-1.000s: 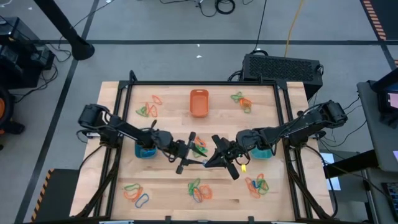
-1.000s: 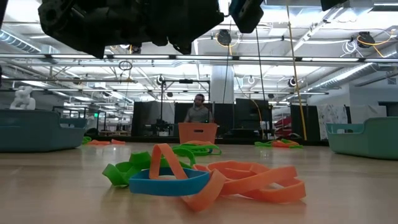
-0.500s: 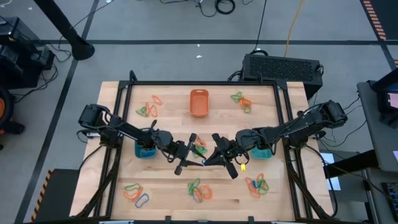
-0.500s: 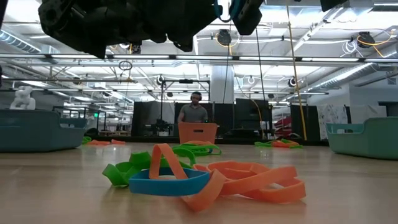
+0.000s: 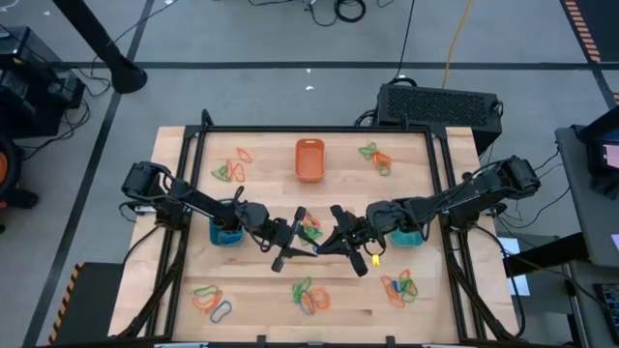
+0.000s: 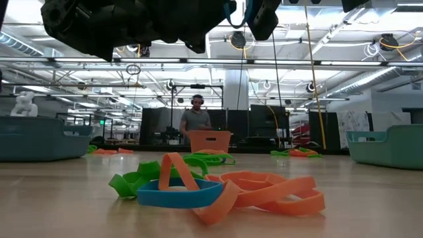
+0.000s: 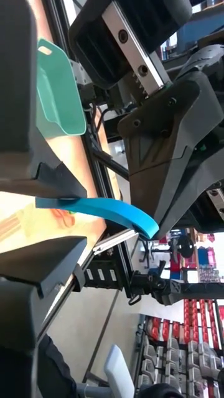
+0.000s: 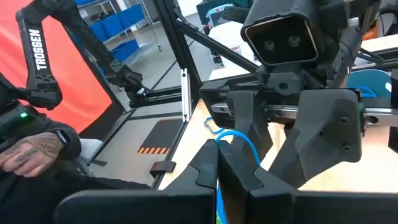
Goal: Sort rubber bands into baskets
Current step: Put the blue rubber band into the blue bin
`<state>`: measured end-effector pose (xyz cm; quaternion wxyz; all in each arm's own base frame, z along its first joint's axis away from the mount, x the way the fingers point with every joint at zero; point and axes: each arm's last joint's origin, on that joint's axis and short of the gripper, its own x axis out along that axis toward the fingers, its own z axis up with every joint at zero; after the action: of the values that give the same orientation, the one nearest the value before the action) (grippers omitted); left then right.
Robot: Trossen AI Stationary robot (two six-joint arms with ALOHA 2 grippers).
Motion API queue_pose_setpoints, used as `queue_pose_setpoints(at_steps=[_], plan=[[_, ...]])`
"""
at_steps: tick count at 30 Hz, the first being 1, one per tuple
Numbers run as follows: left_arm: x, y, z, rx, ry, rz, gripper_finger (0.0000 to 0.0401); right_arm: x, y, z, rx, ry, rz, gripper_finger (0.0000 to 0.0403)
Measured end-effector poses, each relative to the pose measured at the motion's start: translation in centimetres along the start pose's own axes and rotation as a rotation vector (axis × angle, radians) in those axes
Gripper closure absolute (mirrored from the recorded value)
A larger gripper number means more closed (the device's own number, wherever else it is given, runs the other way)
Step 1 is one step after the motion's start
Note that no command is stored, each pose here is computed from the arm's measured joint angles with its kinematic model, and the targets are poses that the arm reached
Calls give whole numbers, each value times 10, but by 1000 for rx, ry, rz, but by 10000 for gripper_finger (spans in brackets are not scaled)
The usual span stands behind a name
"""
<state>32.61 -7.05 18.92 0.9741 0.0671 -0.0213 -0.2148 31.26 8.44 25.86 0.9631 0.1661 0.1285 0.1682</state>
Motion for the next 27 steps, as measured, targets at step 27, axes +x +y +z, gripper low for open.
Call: queue_pose_setpoints(at_steps=[27], plan=[[-1, 0, -1, -13, 41, 15, 397, -6, -7, 1, 14, 46, -39, 279]])
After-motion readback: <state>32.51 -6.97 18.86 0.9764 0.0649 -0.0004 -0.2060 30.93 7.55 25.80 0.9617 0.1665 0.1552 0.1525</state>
